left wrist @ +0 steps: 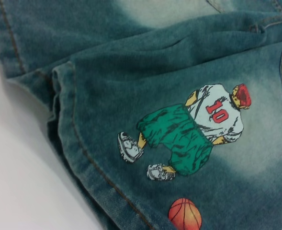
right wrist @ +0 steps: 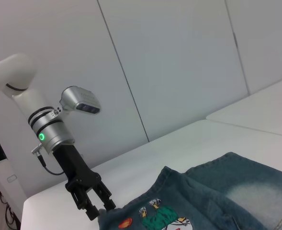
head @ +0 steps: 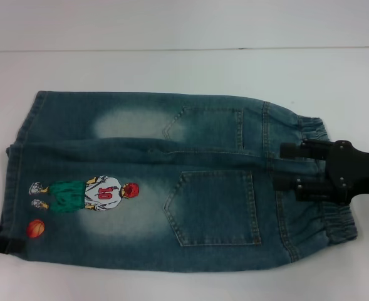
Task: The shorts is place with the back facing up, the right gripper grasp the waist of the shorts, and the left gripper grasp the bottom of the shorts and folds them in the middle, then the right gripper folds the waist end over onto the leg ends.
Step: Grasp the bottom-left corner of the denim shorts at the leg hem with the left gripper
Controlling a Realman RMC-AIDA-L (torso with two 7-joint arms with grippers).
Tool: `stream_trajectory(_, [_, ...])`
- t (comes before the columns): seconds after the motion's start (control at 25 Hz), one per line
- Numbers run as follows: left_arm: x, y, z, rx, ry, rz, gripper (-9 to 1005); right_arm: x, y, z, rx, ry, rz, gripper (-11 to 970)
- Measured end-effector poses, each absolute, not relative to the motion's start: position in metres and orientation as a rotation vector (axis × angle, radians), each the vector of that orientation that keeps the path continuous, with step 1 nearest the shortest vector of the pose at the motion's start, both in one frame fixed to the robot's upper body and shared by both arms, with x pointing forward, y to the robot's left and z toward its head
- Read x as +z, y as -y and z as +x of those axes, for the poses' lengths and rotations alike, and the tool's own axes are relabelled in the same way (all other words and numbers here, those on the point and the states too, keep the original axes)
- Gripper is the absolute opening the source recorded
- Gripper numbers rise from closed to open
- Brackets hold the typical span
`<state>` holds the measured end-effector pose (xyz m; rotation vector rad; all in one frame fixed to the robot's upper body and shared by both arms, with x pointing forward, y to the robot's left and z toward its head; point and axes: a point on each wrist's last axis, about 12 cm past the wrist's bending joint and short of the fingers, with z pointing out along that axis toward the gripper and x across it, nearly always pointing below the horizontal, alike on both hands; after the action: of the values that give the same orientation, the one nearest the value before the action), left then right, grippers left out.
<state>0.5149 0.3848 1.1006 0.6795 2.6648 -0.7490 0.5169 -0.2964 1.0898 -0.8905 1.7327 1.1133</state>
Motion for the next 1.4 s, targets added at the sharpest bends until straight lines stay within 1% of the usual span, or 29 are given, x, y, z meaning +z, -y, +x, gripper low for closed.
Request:
stream_trajectory(0.88, [1.096,-0.392,0.508,-0.717,-2.731,0.663,832,1.092,0.297,0.516,1.121,-1.722,-0.888,832])
stream_trajectory(1.4, [1.096,-0.381,0.511,-0.767,-2.714,0.702,822,1.092,0.298,0.517,1.118,-1.718,-0.887,832])
